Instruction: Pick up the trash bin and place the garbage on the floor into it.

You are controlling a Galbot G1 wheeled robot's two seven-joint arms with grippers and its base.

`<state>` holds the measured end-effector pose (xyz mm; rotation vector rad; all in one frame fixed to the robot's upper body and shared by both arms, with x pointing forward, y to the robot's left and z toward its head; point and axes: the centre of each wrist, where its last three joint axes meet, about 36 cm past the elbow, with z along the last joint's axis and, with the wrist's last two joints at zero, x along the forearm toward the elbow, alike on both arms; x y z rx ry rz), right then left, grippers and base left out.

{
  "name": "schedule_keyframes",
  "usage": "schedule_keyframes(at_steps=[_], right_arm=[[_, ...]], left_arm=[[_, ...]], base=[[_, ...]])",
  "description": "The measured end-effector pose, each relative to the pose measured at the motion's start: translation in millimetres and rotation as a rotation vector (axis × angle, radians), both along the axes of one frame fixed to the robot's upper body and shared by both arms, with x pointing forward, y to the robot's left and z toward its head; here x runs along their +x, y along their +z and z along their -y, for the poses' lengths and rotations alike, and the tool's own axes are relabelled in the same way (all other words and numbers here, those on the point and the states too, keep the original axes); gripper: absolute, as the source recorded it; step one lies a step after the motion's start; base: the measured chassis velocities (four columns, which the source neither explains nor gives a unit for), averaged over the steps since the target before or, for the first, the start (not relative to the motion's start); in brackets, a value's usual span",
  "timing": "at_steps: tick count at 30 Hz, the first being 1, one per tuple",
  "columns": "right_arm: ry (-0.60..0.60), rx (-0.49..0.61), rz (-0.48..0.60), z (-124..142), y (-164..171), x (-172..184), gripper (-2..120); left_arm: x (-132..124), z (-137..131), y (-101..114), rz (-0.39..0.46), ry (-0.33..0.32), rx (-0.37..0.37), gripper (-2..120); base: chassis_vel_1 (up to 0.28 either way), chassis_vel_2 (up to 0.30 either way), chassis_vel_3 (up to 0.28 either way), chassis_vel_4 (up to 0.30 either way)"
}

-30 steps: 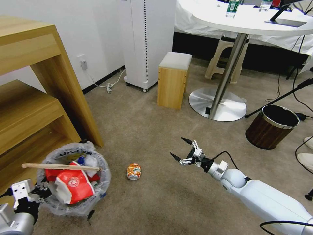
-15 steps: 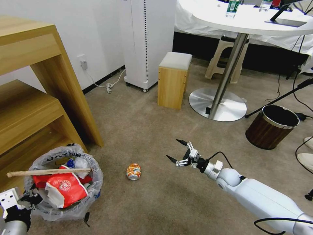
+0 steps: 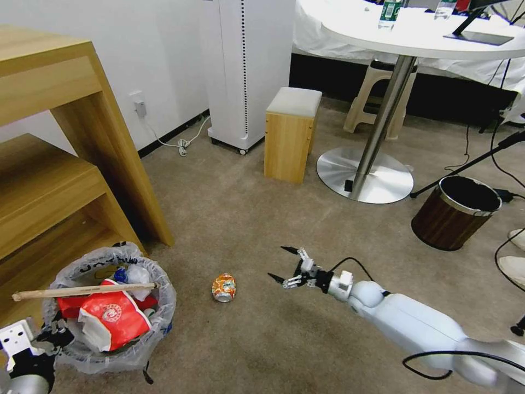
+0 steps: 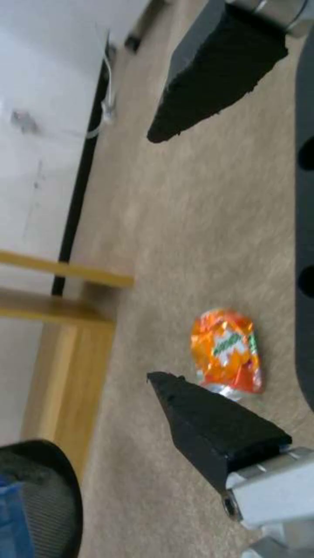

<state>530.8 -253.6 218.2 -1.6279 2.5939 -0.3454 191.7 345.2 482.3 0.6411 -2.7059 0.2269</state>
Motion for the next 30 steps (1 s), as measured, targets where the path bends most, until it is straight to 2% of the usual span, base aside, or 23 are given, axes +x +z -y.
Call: schedule_keyframes(at_steps=[1,4,11,20,30], right_arm=[[0.000,0.000,0.000,0.0,0.0,0.0,100],[0.070,-0.012,-0.011,-43.1,-13.3,9.7,100],[0.139,-0.069,-0.019,-73.2,-23.4,19.8,100],[0.164,-0.185,-0.007,-72.2,-21.1,48.9,100],[0.171,-0.233,-0.022,-81.1,-28.3,50.1,100]], left_arm=[[0.0,0.0,0.0,0.000,0.000,0.000,1],[-0.5,0.2,0.6,0.003,0.003,-0.001,1],[-0.7,2.3,1.6,0.011,0.005,-0.007,1],[-0.2,8.0,2.1,0.026,-0.002,-0.015,1],[0.6,8.7,4.9,0.036,-0.009,-0.013,1]], base=[[0.000,0.000,0.000,0.000],[0.000,0.000,0.000,0.000],[0.000,0.000,0.000,0.000],[0.000,0.000,0.000,0.000],[0.000,0.000,0.000,0.000]])
